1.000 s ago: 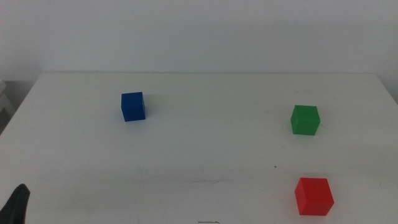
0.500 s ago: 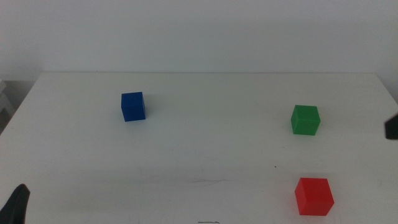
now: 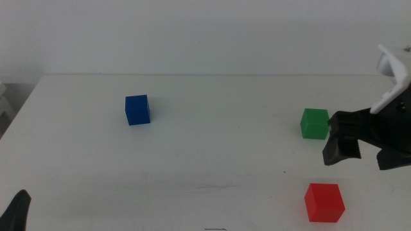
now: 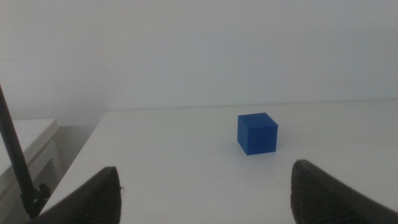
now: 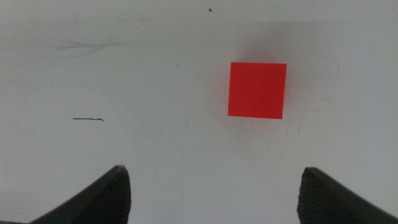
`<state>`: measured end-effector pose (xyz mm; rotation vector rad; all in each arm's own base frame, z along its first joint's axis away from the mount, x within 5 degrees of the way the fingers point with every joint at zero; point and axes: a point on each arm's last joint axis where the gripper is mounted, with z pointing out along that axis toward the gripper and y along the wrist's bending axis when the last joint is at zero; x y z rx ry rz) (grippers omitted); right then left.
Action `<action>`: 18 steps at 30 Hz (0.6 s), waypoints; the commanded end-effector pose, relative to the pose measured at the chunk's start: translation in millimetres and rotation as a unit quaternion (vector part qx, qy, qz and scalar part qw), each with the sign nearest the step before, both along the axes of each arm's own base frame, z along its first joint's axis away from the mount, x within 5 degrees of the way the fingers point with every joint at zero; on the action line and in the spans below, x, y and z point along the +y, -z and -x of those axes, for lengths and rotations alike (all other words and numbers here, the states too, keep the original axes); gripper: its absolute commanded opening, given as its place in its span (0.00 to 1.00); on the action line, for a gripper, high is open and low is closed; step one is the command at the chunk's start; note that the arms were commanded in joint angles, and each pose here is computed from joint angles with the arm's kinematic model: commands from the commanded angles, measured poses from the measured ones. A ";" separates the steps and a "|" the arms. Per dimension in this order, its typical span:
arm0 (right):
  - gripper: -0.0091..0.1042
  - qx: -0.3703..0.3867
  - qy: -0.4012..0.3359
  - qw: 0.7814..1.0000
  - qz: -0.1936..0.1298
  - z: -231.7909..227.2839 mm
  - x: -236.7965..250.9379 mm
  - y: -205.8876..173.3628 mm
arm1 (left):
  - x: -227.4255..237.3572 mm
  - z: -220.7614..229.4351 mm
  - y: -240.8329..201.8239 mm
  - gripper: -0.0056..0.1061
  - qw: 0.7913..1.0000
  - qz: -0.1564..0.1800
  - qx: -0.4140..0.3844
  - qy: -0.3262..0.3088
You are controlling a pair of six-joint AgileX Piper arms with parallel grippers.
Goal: Stack red cubes first, then green, then blue cubes in a specific spot.
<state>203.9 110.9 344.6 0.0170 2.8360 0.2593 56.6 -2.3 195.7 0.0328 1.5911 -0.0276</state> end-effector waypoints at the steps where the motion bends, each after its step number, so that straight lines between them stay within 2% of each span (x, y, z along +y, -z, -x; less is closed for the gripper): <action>1: 0.86 0.003 -0.003 1.000 0.013 2.8 -2.2 -8.1 | 0.2 1.9 -9.5 0.89 0.999 0.005 -0.052 0.000; 10: 0.86 0.001 0.001 1.000 0.023 -1.7 -2.3 -5.1 | 0.2 1.9 -9.5 0.89 0.999 0.005 -0.052 0.000; 18: 0.86 -0.007 0.040 0.998 0.039 -3.9 -7.1 -5.3 | 0.2 1.9 -9.5 0.89 0.999 0.005 -0.052 0.000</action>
